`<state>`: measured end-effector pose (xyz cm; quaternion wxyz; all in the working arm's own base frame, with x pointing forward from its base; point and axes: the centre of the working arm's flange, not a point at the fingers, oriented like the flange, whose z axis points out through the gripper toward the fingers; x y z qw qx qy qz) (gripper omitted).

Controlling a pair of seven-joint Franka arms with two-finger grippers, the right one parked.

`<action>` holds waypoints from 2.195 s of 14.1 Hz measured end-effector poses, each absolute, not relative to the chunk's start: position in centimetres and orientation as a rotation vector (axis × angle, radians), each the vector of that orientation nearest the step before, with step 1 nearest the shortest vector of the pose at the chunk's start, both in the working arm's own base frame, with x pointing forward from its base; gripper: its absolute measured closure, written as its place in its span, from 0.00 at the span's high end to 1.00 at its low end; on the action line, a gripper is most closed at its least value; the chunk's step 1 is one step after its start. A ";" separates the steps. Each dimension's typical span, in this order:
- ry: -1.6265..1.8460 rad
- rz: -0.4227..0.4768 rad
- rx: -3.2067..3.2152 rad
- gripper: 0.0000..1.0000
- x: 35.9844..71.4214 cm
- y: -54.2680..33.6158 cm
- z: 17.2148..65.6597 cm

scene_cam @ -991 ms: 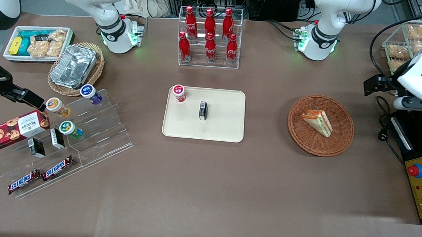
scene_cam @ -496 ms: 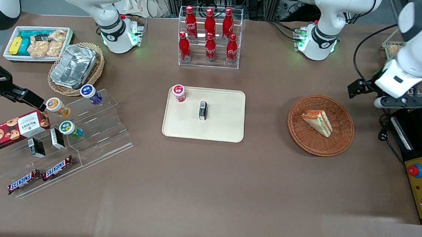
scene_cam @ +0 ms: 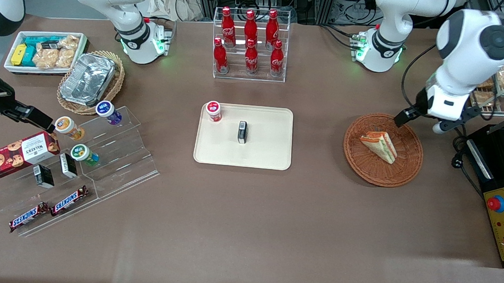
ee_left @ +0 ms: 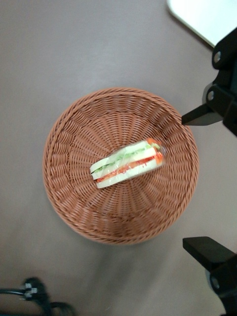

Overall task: Place sandwich from basket to tray
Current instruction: 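Lower the open left gripper around the wrapped sandwich in the basket, then close the left gripper on the sandwich and lift it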

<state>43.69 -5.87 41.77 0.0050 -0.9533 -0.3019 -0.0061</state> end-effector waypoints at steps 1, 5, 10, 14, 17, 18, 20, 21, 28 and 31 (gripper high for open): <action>-1.042 -0.019 -2.951 1.00 43.6 -6.2 40.6; -1.288 -0.011 -2.849 1.00 44.8 -6.5 36.4; -1.378 -0.048 -2.812 1.00 46.0 -6.7 31.9; -1.412 -0.090 -2.801 1.00 44.9 -6.9 28.2; -1.416 -0.091 -2.795 1.00 44.7 -7.5 27.7; -1.408 -0.091 -2.797 1.00 44.6 -7.8 27.6; -1.388 -0.097 -2.792 1.00 44.5 -8.0 27.4; -1.381 -0.103 -2.787 0.93 44.5 -8.0 27.3; -1.391 -0.132 -2.781 0.24 44.9 -8.2 27.8; -1.370 -0.117 -2.759 0.14 45.8 -8.0 30.5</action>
